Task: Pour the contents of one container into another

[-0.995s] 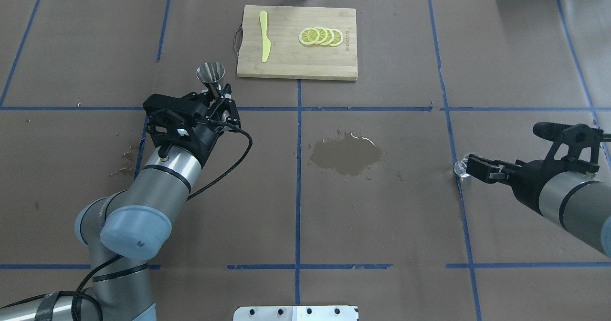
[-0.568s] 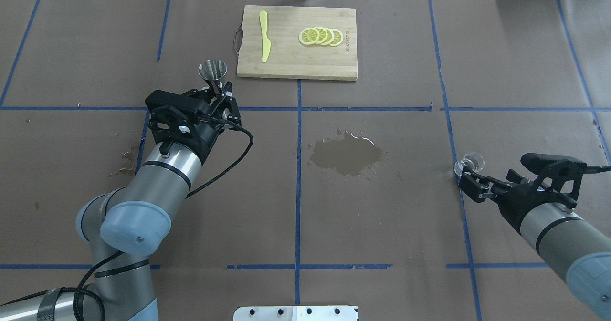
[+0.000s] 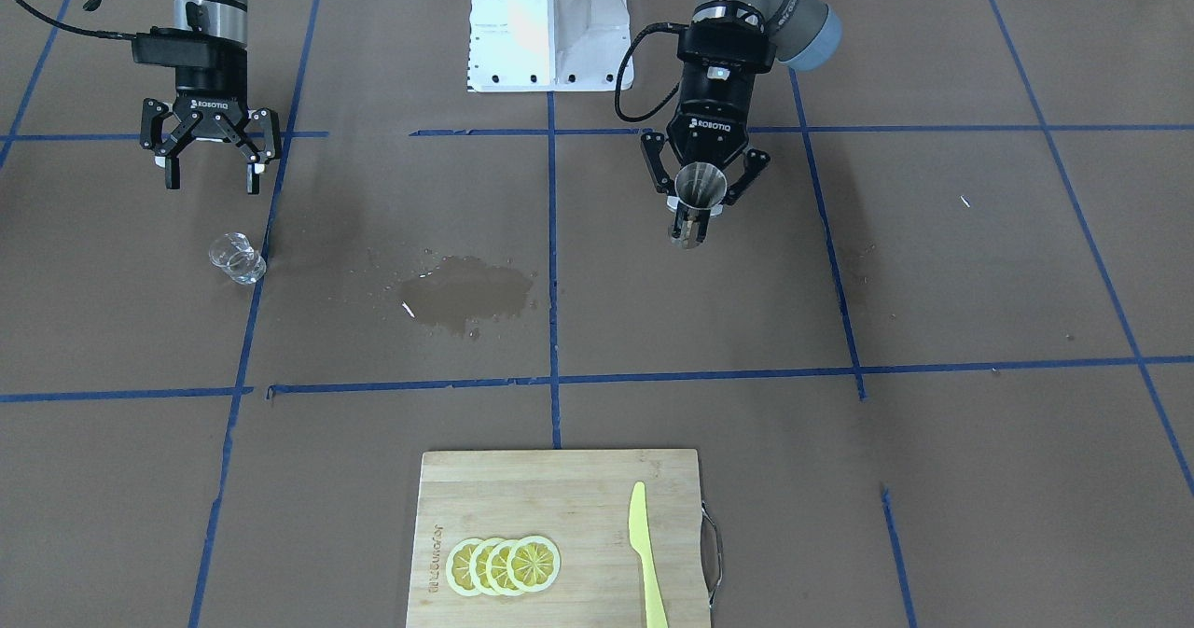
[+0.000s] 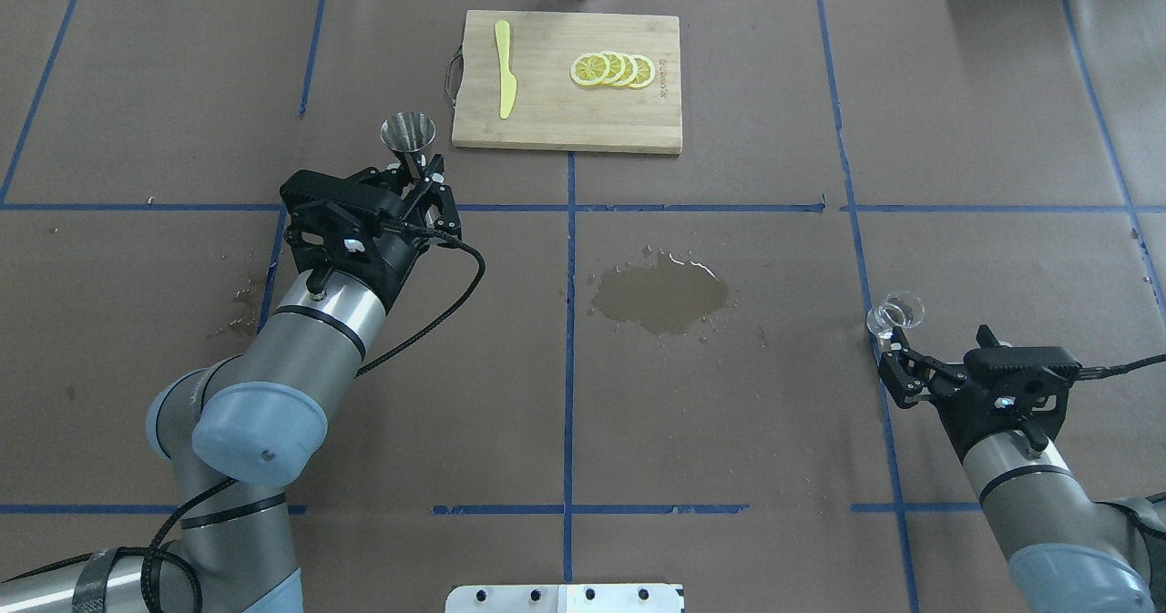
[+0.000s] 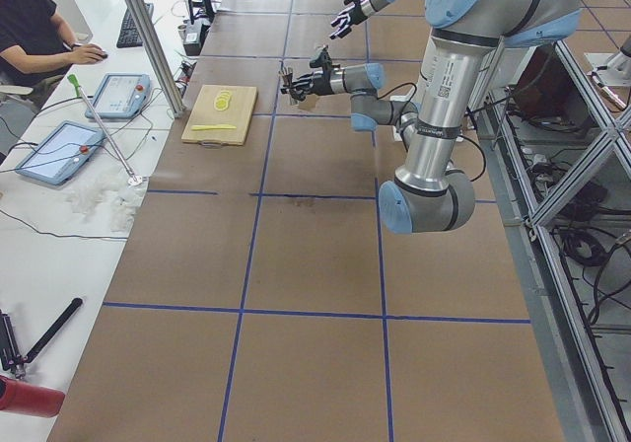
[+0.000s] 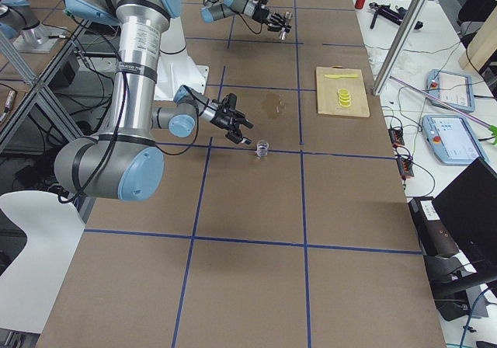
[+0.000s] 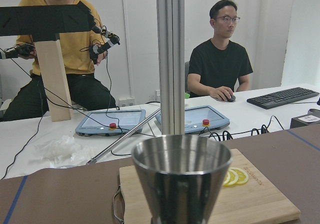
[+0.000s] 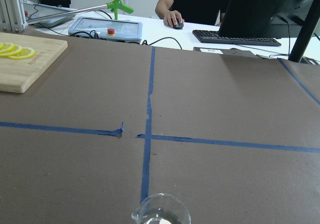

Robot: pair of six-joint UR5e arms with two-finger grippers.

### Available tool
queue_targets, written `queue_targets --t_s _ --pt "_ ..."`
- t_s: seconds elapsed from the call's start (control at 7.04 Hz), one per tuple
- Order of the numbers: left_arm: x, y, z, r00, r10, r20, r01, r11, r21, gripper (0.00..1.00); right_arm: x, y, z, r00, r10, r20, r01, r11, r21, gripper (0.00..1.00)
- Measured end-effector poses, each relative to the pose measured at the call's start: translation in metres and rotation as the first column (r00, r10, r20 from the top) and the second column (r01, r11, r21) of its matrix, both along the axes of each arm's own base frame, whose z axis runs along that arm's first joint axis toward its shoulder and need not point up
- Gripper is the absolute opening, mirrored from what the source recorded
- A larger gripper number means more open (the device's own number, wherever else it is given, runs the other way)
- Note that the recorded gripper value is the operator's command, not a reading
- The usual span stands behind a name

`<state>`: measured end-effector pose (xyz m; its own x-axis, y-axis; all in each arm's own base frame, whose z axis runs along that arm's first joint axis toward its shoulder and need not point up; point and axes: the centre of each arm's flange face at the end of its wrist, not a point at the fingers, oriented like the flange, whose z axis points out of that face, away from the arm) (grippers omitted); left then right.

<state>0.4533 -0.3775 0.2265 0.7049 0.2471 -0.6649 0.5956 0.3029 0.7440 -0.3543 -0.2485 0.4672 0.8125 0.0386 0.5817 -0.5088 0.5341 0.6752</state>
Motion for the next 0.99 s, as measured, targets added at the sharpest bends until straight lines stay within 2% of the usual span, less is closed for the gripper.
queue_targets --t_s 0.14,0.43,0.99 --pt "-0.001 0.001 -0.001 1.000 0.016 -0.015 -0.016 1.000 0.009 0.00 -0.008 -0.001 0.008 1.000 0.018 -0.015 -0.018 1.000 0.026 1.00" --pt "-0.005 0.006 -0.002 0.998 0.066 -0.021 -0.064 0.995 0.078 0.00 -0.026 -0.002 0.018 0.999 0.036 -0.028 -0.035 0.998 0.050 1.00" --pt "0.009 0.011 0.005 0.983 0.180 -0.021 -0.174 0.972 0.156 0.00 -0.039 -0.003 0.024 0.999 0.041 -0.034 -0.039 0.998 0.057 1.00"
